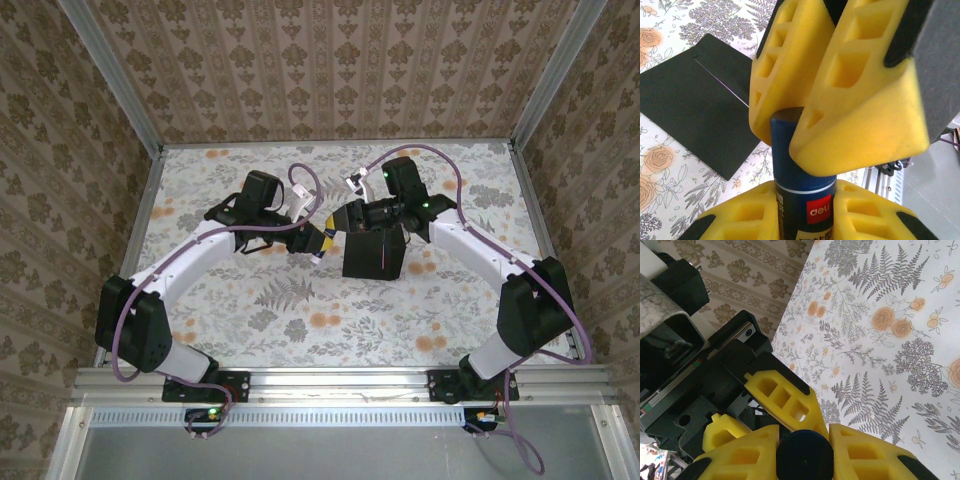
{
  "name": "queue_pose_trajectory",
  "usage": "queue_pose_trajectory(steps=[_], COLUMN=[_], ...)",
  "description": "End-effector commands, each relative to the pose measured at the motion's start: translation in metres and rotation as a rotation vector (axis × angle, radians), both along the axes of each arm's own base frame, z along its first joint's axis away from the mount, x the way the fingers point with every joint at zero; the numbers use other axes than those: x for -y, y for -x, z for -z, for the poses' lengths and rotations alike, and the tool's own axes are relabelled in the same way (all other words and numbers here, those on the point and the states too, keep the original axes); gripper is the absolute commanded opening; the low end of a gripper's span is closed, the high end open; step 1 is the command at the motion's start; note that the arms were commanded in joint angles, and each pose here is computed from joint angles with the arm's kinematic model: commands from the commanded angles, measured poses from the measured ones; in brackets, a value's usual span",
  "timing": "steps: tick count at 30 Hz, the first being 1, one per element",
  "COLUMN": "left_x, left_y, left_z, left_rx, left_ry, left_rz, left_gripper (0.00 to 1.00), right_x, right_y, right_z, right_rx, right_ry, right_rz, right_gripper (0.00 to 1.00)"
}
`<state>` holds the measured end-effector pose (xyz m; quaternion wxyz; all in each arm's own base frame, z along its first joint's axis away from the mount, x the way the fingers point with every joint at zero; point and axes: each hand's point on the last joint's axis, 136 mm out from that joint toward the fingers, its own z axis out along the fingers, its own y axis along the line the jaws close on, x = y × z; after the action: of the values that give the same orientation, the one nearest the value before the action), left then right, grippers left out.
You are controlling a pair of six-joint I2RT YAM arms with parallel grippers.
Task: Place the letter into the envelope and seal it
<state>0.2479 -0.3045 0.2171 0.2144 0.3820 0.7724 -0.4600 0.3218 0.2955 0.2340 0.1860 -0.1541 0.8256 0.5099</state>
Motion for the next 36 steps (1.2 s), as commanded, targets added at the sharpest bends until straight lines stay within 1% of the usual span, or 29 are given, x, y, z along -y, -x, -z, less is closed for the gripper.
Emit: queue_pose_trajectory(steps=[1, 17, 25, 29, 33, 36], left_x=[0.003, -0.002, -0.004, -0.003, -0.003, -0.004], left_y=[-0.004, 0.009, 0.012, 0.010, 0.009, 0.009], left_z=[-0.011, 0.006, 0.011, 0.012, 0.014, 0.015], left_rx=[0.021, -0.028, -0.035, -0.037, -0.038, -0.041], left_ry=[0.032, 0.003, -0.010, -0.011, -0.016, -0.017], left_rz=[0.008, 0.029, 0.029, 0.029, 0.026, 0.024], left_gripper=[0.00, 0.00, 0.00, 0.00, 0.00, 0.00], right_x=[0.000, 0.036, 0.056, 0.078, 0.118, 0.151], right_y=[-0.005, -0.036, -0.048, -0.052, -0.052, -0.046], right_z=[-0.008, -0.019, -0.021, -0.012, 0.009, 0.026], right_rx=[0.026, 0.035, 0.034, 0.027, 0.029, 0.036], right_ry=[0.005, 0.020, 0.032, 0.097, 0.235, 0.343], right_rz=[0.022, 0.197, 0.277, 0.358, 0.511, 0.637], right_gripper=[0.19, 0.15, 0.15, 0.16, 0.16, 0.17])
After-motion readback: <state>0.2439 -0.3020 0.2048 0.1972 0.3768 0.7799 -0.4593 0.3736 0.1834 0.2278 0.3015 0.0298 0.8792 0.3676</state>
